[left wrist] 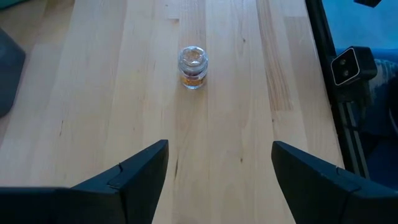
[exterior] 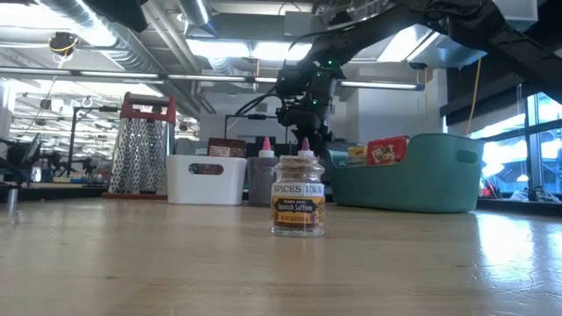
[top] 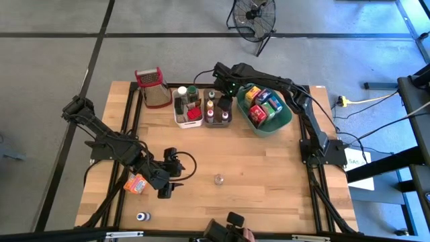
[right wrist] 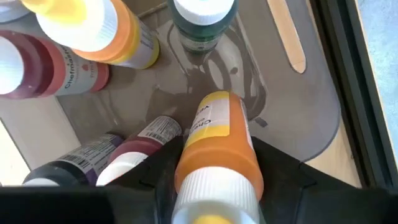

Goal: Pick & Place Kitchen Items
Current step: Put the yellow food coloring bottle into the middle black transparent bin, then put the orange cereal box into the right green bin

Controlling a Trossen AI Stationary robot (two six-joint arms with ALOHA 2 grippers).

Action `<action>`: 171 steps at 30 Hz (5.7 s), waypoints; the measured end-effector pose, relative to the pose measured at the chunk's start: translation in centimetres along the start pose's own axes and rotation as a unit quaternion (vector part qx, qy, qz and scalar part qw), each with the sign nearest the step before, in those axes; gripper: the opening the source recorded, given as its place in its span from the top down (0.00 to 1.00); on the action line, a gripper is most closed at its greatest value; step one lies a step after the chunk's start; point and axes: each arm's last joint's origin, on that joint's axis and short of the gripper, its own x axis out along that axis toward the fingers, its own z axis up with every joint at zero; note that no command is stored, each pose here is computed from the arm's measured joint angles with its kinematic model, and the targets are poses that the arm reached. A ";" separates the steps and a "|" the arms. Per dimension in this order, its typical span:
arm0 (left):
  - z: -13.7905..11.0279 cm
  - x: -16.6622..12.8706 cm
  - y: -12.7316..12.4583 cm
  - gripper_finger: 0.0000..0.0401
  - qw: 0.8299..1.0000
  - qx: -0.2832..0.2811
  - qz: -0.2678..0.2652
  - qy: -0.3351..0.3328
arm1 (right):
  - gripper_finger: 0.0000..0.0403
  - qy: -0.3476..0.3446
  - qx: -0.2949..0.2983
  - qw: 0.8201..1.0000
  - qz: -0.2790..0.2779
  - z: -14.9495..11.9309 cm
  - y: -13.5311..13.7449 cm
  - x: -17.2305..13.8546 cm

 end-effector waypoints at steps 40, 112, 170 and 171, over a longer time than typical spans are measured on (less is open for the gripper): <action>0.0 0.0 0.0 0.30 1.000 -0.004 0.000 0.000 | 0.44 -0.137 -0.019 0.990 -0.031 -2.1 3.9 -13.3; -5.9 -5.3 -2.8 0.30 0.803 -0.435 0.225 0.339 | 0.44 -0.120 -0.278 0.933 0.194 -10.9 27.7 -12.4; -8.5 -5.2 -2.9 0.30 0.814 -0.424 0.209 0.338 | 0.44 -0.125 -0.299 0.924 0.202 -11.5 29.0 -12.6; -8.5 -5.0 -2.9 0.30 0.819 -0.421 0.201 0.335 | 0.44 -0.125 -0.299 0.924 0.202 -11.5 29.0 -12.6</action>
